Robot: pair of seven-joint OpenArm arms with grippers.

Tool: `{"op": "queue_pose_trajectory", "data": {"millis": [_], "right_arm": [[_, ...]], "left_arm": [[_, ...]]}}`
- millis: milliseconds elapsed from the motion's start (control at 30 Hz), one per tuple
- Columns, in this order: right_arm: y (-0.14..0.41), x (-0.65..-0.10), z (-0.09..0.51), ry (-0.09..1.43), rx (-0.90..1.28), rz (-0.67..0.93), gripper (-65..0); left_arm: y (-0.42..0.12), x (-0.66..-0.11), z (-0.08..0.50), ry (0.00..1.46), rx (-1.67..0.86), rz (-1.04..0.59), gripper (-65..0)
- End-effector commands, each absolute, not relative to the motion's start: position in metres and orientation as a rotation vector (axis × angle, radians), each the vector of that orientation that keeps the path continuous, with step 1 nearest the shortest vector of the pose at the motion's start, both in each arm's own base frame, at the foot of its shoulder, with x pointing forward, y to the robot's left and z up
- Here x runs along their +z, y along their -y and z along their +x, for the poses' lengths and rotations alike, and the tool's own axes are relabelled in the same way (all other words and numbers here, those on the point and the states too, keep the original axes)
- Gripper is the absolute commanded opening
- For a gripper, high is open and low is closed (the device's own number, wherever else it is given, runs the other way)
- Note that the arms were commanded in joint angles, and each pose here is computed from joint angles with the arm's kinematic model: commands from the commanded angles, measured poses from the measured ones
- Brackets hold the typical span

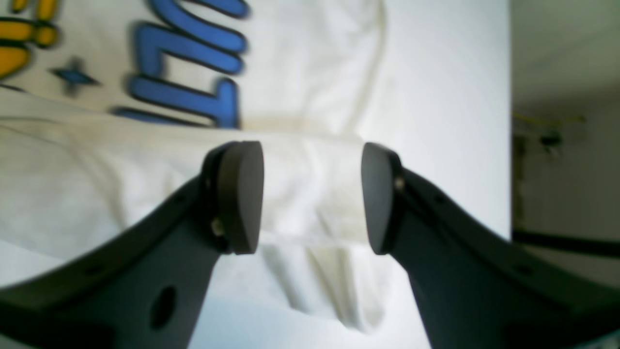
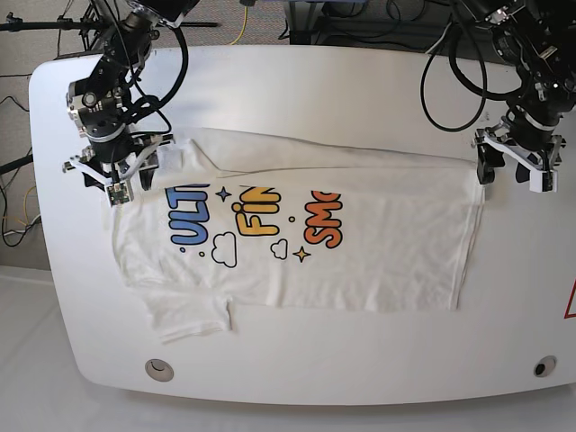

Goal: Fold the T-shirt properly

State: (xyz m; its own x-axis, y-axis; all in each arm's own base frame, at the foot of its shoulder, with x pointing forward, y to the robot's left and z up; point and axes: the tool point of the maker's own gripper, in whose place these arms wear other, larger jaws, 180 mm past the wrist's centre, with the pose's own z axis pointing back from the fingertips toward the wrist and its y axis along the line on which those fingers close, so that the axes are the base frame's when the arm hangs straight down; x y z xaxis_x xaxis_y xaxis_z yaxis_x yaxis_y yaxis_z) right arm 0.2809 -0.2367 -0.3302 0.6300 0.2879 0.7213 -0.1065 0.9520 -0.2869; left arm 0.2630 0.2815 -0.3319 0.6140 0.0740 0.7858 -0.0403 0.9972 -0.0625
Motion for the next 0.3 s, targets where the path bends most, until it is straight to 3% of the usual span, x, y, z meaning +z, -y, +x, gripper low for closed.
{"op": "queue_pose_trajectory", "data": {"millis": [0, 267], "right_arm": [[0.2443, -0.3148, 0.2881, 0.904, 0.224, -0.262, -34.3], [0.2438, -0.3129, 0.2913, 0.913, 0.221, -0.26, -34.3]], "left_arm": [[-0.2826, -0.314, 0.2737, 0.979, 0.055, -0.037, -22.4], [-0.2842, -0.3112, 0.276, 0.985, 0.049, -0.032, -22.4]]}}
